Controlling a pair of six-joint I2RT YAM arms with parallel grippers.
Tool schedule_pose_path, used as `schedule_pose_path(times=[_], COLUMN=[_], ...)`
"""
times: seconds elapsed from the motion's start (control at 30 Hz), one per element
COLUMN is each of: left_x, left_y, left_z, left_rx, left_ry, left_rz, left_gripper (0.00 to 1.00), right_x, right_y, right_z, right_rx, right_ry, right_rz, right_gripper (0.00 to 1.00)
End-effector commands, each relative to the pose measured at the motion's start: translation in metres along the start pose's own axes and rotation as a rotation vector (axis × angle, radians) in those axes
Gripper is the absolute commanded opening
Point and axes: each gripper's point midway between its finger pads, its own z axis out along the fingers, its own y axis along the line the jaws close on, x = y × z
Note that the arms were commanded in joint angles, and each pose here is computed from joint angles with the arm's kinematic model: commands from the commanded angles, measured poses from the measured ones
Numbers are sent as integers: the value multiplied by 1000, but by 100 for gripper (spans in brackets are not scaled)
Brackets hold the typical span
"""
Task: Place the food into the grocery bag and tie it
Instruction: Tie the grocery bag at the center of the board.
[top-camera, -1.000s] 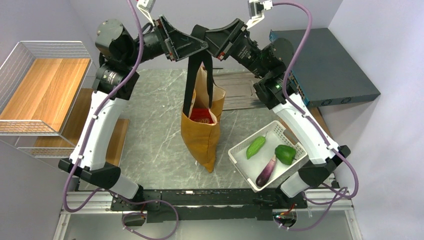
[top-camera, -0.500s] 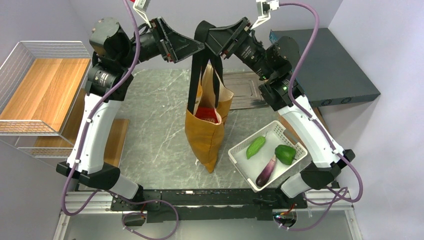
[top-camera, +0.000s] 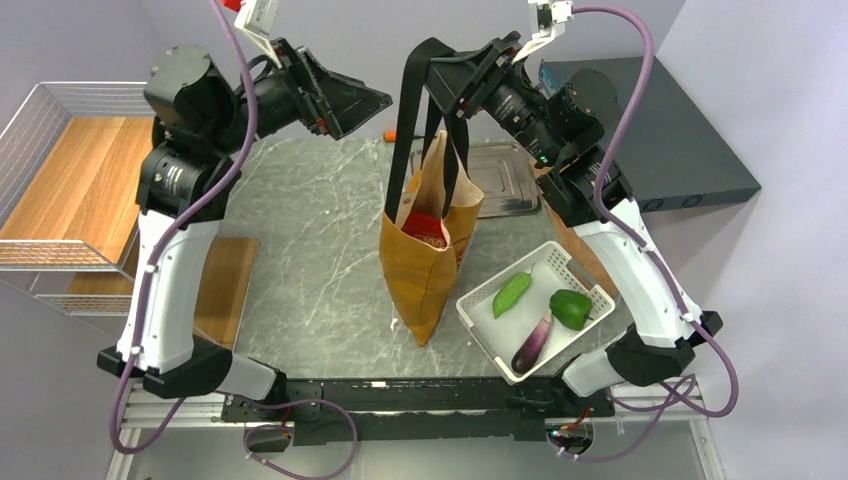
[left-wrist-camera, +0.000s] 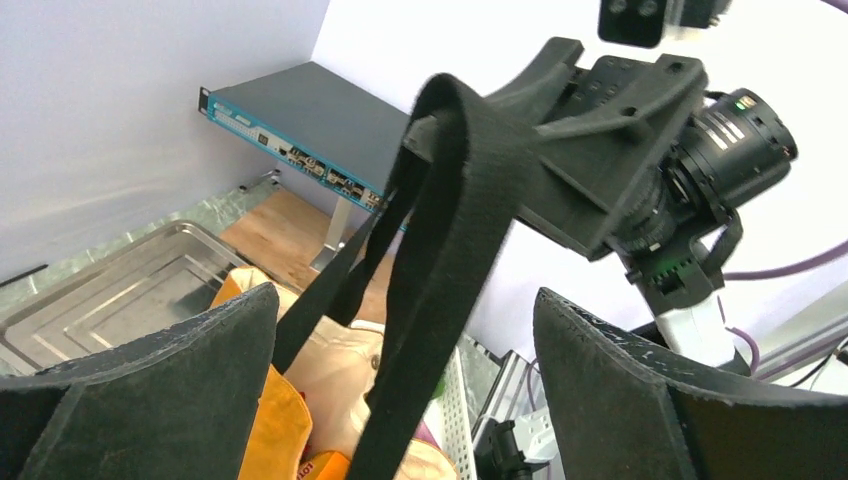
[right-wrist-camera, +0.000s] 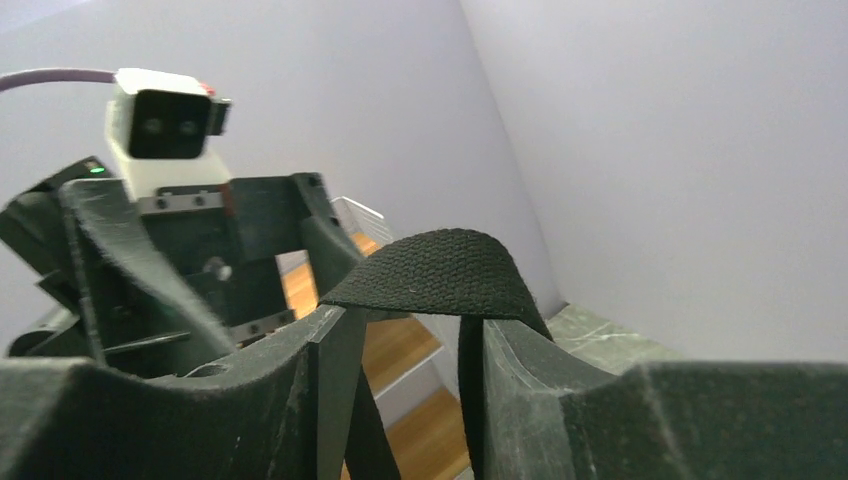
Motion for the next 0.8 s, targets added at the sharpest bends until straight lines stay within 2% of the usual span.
schedule_pose_path(times=[0.0, 0.17, 0.37, 0.5, 0.77], left_x=[-9, 29, 75, 92, 119], left_y=[-37, -48, -63, -66, -85], left_z=[-32, -30, -1, 19, 51], left_rx=[48, 89, 92, 85, 130], left_ry=[-34, 10, 38, 31, -70], left_rz=[113, 94, 117, 121, 281], left_gripper=[98, 98, 95, 92, 90], right_x=[-112, -114, -110, -109, -114], right_y=[58, 53, 45, 45, 46], right_z=[-34, -28, -20, -18, -22], right_rx=[-110, -86, -56, -55, -46], right_ry=[-313, -309, -289, -282, -285], right_rz=[-153, -175, -190, -193, -219], right_gripper=[46, 48, 50, 51, 52])
